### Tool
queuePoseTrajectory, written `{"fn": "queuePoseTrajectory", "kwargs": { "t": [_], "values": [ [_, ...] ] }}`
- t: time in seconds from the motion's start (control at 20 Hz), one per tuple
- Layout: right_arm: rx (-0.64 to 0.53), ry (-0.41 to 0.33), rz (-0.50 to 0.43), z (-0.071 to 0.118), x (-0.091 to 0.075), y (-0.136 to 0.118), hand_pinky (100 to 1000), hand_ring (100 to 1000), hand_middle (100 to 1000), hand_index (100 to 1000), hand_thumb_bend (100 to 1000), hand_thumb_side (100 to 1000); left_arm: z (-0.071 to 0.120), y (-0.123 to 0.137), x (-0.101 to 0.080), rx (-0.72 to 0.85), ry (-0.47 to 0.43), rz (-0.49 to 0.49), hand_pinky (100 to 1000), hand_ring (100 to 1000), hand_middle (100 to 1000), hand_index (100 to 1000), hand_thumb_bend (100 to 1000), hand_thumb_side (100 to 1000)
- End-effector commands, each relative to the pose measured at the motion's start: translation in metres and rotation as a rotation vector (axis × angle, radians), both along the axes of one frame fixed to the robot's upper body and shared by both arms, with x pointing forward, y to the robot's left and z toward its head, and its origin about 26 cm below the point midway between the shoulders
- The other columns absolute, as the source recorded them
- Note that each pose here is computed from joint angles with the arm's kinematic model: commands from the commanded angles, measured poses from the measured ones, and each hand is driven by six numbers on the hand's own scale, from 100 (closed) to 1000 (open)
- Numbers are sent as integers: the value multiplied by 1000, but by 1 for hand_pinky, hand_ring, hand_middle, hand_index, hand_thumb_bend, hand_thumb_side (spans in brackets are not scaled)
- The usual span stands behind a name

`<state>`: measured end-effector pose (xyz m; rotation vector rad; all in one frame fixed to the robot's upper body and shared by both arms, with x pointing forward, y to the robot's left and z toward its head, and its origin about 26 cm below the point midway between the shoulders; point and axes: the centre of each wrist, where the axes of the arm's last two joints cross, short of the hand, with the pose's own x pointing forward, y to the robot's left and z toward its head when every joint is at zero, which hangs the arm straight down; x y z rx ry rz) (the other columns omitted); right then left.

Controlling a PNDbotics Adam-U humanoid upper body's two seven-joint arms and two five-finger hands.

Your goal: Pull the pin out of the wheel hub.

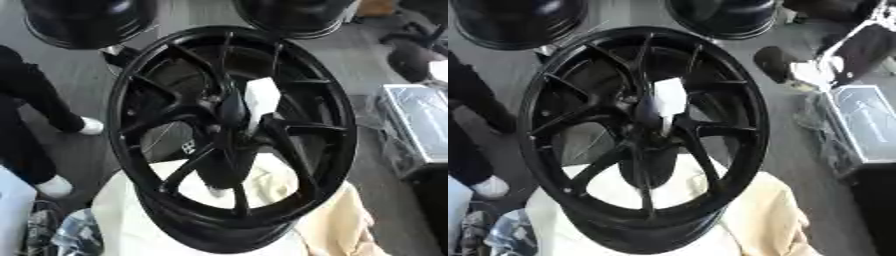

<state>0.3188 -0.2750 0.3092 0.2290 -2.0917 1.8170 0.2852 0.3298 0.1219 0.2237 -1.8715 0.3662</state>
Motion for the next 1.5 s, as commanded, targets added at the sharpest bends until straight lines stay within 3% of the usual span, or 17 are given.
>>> {"fn": "queuePoseTrajectory", "kwargs": {
  "t": [0.05, 0.5, 1.05, 1.2, 1.5],
  "values": [
    [-76, -6, -28, 4, 0, 6, 1000, 828, 797, 912, 100, 416, 12, 16, -3, 21, -41, 68, 684, 730, 745, 738, 188, 819],
    [-173, -19, -51, -8, 3, 22, 1000, 826, 793, 911, 100, 433, 14, 25, -4, 24, -57, 125, 683, 730, 746, 736, 181, 818],
    [-178, -111, -201, -11, 18, 18, 989, 799, 765, 911, 100, 214, 14, 25, -2, 22, -54, 126, 682, 730, 747, 734, 176, 827],
    [-185, -138, -227, -11, 19, 17, 985, 776, 739, 899, 175, 161, 14, 25, -1, 25, -52, 126, 682, 730, 747, 732, 166, 832],
    [-231, -152, -293, -15, 27, 13, 1000, 748, 695, 904, 384, 171, 14, 24, -1, 23, -49, 125, 681, 729, 747, 729, 171, 835]
  ]
}}
